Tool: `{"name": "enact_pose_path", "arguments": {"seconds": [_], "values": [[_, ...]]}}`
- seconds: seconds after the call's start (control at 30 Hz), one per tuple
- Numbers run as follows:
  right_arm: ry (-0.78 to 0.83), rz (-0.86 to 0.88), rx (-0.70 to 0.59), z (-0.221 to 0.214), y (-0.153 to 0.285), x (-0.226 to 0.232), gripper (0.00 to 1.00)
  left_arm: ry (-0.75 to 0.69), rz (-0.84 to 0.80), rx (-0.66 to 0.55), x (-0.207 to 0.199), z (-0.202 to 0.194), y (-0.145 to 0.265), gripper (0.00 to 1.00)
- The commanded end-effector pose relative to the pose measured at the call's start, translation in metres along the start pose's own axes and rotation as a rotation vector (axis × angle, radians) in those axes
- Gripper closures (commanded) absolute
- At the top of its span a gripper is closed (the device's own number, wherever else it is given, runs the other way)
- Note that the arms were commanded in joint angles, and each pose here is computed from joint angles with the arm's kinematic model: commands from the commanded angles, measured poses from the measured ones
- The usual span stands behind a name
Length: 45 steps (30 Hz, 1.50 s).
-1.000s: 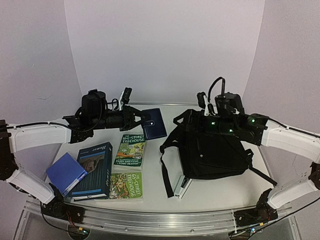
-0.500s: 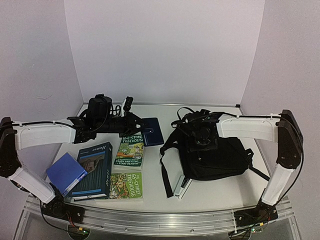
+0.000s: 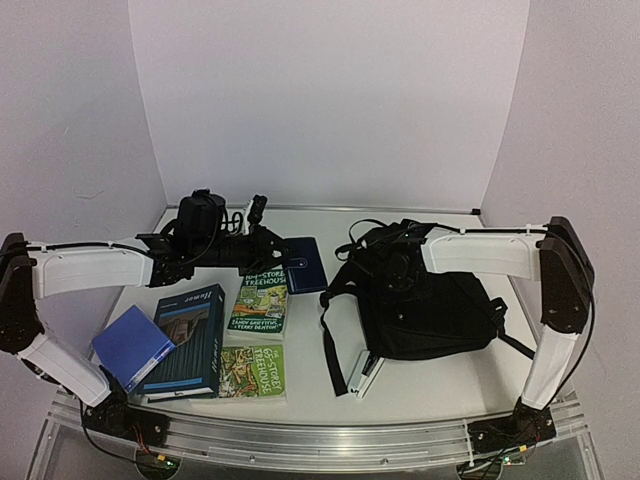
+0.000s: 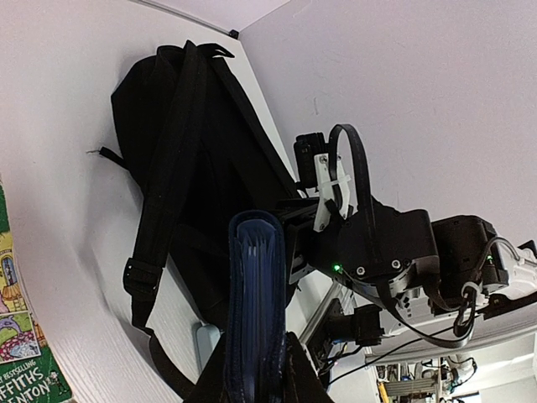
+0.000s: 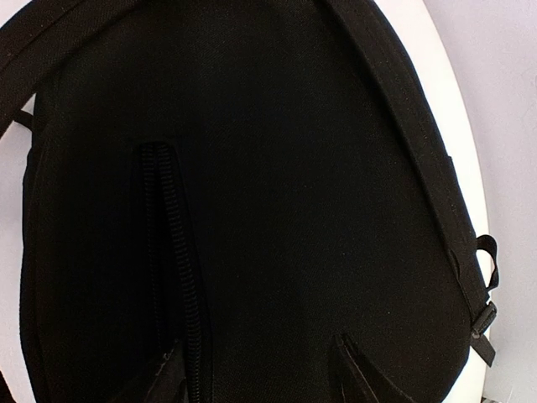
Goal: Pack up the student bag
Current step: Pick up the stationery from the center of the board, then place the stationery in the student bag.
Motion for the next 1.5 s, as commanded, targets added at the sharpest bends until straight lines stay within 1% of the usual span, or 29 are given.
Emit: {"name": "enact_pose_path", "arguments": {"seconds": [0.0, 0.2, 0.33, 0.43, 0.7, 0.97, 1.07, 1.3, 1.4, 1.47], "values": [[-0.006, -0.037, -0.017, 0.005, 0.003, -0.004, 0.45, -0.017, -0.060, -0.024, -0.020, 0.010, 0.002, 1.00], [-0.022, 0.056, -0.026, 0.009, 0.003, 0.012, 0.44, -0.005, -0.057, -0.017, -0.017, 0.009, 0.000, 1.00], [-0.009, 0.051, -0.011, 0.005, -0.003, 0.016, 0.40, -0.003, -0.058, -0.015, -0.017, 0.009, -0.001, 1.00], [0.005, 0.024, 0.000, 0.000, -0.009, 0.016, 0.41, -0.003, -0.060, -0.015, -0.018, 0.009, 0.000, 1.00], [0.001, -0.029, 0.009, -0.006, -0.014, 0.008, 0.57, 0.002, -0.064, -0.011, -0.018, 0.008, -0.001, 1.00], [0.008, -0.055, 0.027, -0.013, -0.022, 0.005, 0.66, 0.002, -0.065, -0.011, -0.019, 0.008, 0.000, 1.00], [0.001, -0.068, 0.022, -0.012, -0.020, 0.000, 0.74, 0.003, -0.064, -0.009, -0.018, 0.008, -0.001, 1.00], [-0.029, -0.091, -0.002, -0.006, -0.012, -0.013, 0.99, 0.006, -0.087, 0.002, -0.023, 0.009, -0.004, 1.00], [-0.053, -0.070, -0.017, -0.001, -0.006, -0.016, 1.00, 0.024, -0.124, 0.019, -0.028, 0.009, -0.010, 1.00], [-0.083, -0.022, -0.043, 0.006, 0.002, -0.017, 1.00, 0.045, -0.155, 0.046, -0.031, 0.007, -0.018, 1.00]]}}
Point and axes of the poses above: each gripper's point midway between its finger pads, its own y axis back along the fingers, its own x axis along the line the jaws close on, z = x × y, the point moved 1 cm from there along y, back along the fingers, and after that the axes turned 13 degrees about y, right-handed, at the moved point
